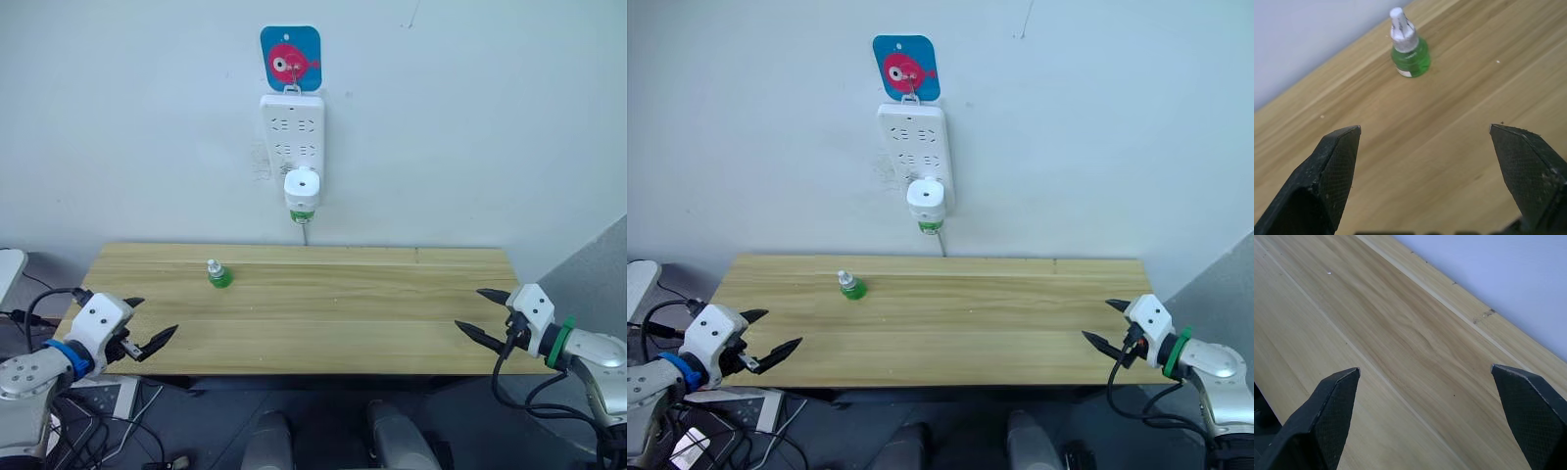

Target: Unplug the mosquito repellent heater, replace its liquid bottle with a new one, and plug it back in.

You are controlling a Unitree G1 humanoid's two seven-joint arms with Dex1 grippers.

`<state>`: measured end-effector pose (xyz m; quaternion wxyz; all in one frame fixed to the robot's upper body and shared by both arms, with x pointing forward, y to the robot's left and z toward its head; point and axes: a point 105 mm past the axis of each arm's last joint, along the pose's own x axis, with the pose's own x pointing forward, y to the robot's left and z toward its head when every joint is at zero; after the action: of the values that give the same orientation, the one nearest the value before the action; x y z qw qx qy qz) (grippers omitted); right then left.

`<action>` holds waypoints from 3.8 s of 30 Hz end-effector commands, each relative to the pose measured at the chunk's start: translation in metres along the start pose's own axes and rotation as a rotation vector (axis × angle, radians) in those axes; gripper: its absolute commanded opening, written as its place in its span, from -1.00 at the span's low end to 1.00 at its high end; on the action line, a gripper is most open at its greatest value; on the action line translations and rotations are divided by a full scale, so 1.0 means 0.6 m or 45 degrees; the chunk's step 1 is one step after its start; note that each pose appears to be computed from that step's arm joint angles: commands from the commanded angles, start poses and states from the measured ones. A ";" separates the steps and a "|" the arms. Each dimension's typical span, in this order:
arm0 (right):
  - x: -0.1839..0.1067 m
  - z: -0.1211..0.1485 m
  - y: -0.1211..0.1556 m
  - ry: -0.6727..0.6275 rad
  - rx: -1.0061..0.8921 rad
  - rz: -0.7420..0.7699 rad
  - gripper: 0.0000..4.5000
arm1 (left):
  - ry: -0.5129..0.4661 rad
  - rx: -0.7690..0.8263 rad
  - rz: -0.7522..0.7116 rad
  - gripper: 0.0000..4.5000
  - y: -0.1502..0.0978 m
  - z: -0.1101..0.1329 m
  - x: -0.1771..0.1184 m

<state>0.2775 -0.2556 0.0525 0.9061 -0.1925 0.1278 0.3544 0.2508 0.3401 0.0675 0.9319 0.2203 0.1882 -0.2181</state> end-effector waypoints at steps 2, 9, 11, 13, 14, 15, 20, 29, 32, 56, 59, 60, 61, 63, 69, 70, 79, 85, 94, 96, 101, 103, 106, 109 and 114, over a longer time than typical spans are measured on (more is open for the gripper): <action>-0.011 0.016 -0.010 -0.042 -0.025 -0.025 1.00 | 0.002 0.031 -0.041 1.00 0.009 0.014 -0.016; -0.012 0.023 -0.006 -0.044 -0.029 -0.021 1.00 | 0.083 0.068 -0.006 1.00 0.015 -0.003 -0.022; -0.012 0.028 -0.002 -0.049 -0.033 -0.021 1.00 | 0.118 0.038 -0.012 1.00 0.013 -0.011 -0.026; -0.013 0.037 0.003 -0.059 -0.040 -0.020 1.00 | 0.127 -0.019 -0.021 1.00 0.009 -0.012 -0.029; -0.014 0.041 0.006 -0.063 -0.042 -0.018 1.00 | 0.123 -0.036 -0.024 1.00 0.008 -0.011 -0.031; -0.014 0.049 0.011 -0.080 -0.054 -0.015 1.00 | 0.099 -0.058 -0.026 1.00 0.007 -0.003 -0.029; -0.012 0.103 0.032 -0.192 -0.084 -0.011 1.00 | -0.014 -0.090 -0.054 1.00 -0.004 0.044 -0.018; 0.024 0.281 0.099 -0.553 -0.049 0.016 1.00 | -0.342 -0.118 -0.168 1.00 -0.037 0.202 0.042; 0.030 0.310 0.111 -0.590 -0.020 0.021 1.00 | -0.430 -0.124 -0.179 1.00 -0.028 0.244 0.053; 0.047 0.393 0.149 -0.679 0.009 0.071 1.00 | -0.836 -0.067 -0.314 0.61 0.009 0.434 0.137; 0.046 0.395 0.151 -0.685 0.012 0.075 1.00 | -0.854 -0.051 -0.314 0.61 0.012 0.442 0.143; 0.046 0.396 0.152 -0.686 0.013 0.075 1.00 | -0.861 -0.050 -0.315 0.61 0.013 0.444 0.144; 0.045 0.396 0.152 -0.686 0.012 0.077 1.00 | -0.870 -0.051 -0.325 0.61 0.011 0.446 0.145; 0.045 0.396 0.152 -0.686 0.013 0.078 1.00 | -0.890 -0.047 -0.340 0.61 0.008 0.452 0.146; 0.044 0.400 0.152 -0.691 0.008 0.082 1.00 | -0.941 -0.028 -0.428 0.61 -0.010 0.472 0.143; 0.043 0.403 0.152 -0.699 0.010 0.085 1.00 | -0.948 -0.026 -0.455 0.61 -0.014 0.475 0.140; 0.052 0.420 0.146 -0.707 0.067 0.032 1.00 | -0.912 0.007 -0.544 -0.42 -0.037 0.467 0.137; 0.084 0.451 0.150 -0.707 0.103 -0.027 1.00 | -0.905 0.017 -0.545 -0.42 -0.042 0.469 0.137; 0.120 0.484 0.145 -0.721 0.109 -0.134 1.00 | -0.899 0.018 -0.542 -0.42 -0.046 0.469 0.137; 0.125 0.490 0.145 -0.730 0.091 -0.149 1.00 | -0.900 0.020 -0.543 -0.42 -0.048 0.469 0.137; 0.139 0.503 0.140 -0.754 0.081 -0.189 1.00 | -0.902 0.020 -0.545 -0.42 -0.050 0.471 0.137; 0.145 0.511 0.139 -0.772 0.077 -0.198 1.00 | -0.903 0.021 -0.545 -0.42 -0.050 0.472 0.138; 0.153 0.518 0.139 -0.788 0.075 -0.205 1.00 | -0.904 0.021 -0.545 -0.42 -0.051 0.474 0.137; 0.162 0.529 0.144 -0.810 0.075 -0.198 1.00 | -0.905 0.023 -0.546 -0.42 -0.051 0.475 0.137; 0.175 0.537 0.143 -0.822 0.078 -0.220 0.92 | -0.906 0.022 -0.548 -0.42 -0.054 0.475 0.138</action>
<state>0.3290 0.0055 0.2666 0.9366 -0.0536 -0.1412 0.3162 0.3813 0.1555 0.2511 0.8790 0.0815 -0.0911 -0.4609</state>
